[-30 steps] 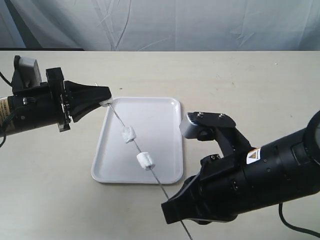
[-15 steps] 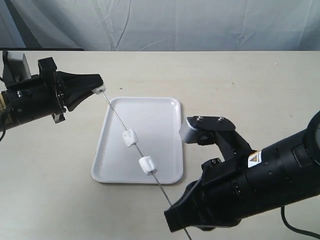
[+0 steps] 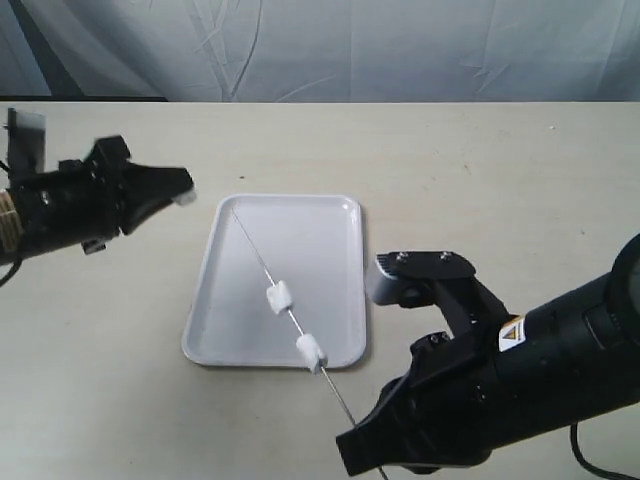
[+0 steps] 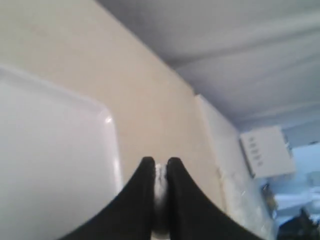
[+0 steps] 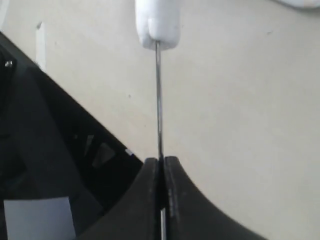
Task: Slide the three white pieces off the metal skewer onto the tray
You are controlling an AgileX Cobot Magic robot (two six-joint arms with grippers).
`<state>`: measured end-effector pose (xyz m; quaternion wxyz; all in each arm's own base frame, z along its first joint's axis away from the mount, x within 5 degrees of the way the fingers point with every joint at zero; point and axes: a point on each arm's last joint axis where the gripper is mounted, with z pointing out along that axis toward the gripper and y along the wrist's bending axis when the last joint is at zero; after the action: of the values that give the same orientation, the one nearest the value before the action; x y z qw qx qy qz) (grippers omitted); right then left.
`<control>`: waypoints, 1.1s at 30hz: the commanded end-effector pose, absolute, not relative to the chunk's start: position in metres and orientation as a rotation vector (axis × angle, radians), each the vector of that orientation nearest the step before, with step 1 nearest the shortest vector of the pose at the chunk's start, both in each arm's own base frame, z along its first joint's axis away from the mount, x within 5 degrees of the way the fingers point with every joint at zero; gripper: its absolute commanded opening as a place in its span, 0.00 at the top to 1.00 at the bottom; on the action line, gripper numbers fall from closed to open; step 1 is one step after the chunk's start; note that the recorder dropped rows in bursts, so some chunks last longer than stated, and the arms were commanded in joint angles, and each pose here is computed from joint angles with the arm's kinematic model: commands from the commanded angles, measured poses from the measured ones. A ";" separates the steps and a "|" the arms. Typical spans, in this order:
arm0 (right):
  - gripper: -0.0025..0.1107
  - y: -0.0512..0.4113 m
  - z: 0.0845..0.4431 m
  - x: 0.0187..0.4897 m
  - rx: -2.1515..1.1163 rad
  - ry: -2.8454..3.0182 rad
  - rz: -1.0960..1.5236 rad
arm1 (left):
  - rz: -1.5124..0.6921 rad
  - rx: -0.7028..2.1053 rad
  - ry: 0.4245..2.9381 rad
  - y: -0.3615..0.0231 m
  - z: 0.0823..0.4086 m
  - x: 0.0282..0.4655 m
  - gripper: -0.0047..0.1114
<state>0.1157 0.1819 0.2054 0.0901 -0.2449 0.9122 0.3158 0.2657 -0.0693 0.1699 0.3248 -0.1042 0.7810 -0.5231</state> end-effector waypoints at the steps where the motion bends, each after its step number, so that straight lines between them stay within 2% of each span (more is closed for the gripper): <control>1: 0.98 0.181 0.206 0.126 -0.611 2.659 0.883 | -1.258 -0.069 2.256 -0.088 0.155 0.254 0.96; 7: 0.98 0.179 0.206 0.129 -0.565 2.661 0.846 | -1.176 0.059 2.351 -0.108 0.145 0.255 0.96; 15: 0.98 0.179 0.206 0.129 -0.556 2.665 0.848 | -1.156 0.101 2.448 -0.127 0.109 0.266 0.95; 19: 0.98 0.179 0.206 0.129 -0.546 2.668 0.850 | -1.113 0.030 2.478 -0.125 0.094 0.274 0.84; 23: 0.98 0.179 0.206 0.129 -0.543 2.669 0.850 | -1.163 0.029 2.466 -0.129 0.089 0.277 0.61; 25: 0.98 0.179 0.206 0.131 -0.534 2.652 0.845 | -1.235 0.049 2.427 -0.132 0.093 0.276 0.53; 31: 0.98 0.180 0.208 0.137 -0.447 2.606 0.843 | -1.651 0.095 2.168 -0.144 0.121 0.271 0.51; 33: 0.98 0.180 0.209 0.138 -0.417 2.598 0.845 | -1.674 0.078 2.135 -0.142 0.123 0.272 0.51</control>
<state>0.1352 0.1812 0.2071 0.1715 -0.1594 0.9248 0.2999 0.2707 -0.1427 0.1163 0.2067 0.0324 0.7951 -0.5693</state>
